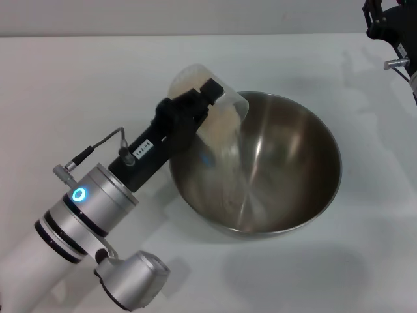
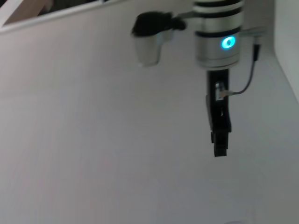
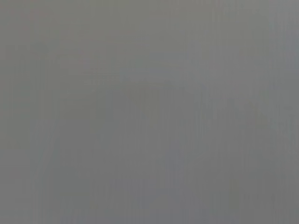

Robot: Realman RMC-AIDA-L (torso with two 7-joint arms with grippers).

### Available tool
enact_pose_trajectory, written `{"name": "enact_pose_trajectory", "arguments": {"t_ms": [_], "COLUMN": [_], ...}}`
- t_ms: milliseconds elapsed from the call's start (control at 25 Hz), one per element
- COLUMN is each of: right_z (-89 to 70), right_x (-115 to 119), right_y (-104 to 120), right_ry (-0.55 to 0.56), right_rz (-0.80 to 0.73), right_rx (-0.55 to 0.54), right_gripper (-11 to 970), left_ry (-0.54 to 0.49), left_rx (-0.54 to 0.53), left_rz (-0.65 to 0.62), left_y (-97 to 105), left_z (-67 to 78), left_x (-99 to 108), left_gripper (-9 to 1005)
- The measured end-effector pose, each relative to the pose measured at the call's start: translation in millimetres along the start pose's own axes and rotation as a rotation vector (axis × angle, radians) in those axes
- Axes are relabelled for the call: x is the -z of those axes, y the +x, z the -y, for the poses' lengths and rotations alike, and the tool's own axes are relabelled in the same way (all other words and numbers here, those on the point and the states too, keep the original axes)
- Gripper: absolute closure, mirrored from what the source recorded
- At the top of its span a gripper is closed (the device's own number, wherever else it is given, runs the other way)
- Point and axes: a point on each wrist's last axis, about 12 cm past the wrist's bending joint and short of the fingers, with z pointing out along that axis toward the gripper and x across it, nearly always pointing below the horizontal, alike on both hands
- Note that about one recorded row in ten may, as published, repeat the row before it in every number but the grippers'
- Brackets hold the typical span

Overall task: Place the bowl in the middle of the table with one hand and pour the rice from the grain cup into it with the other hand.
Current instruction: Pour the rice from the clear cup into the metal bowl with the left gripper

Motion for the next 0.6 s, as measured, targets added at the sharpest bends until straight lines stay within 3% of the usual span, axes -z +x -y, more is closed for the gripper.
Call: {"name": "enact_pose_trajectory", "arguments": {"t_ms": [200, 600], "right_z": [-0.1, 0.3], "right_x": [-0.2, 1.5], "right_y": [0.0, 0.6], "right_ry": [0.0, 0.002], "right_rz": [-0.001, 0.001], "right_rx": [0.0, -0.001], "right_gripper": [548, 547], "left_ry": [0.004, 0.004], "left_rx": [-0.189, -0.399], "left_rz": [0.045, 0.076], "left_y": [-4.6, -9.7], "left_z": [1.1, 2.3], "left_x": [0.8, 1.6], "left_gripper": [974, 974]}}
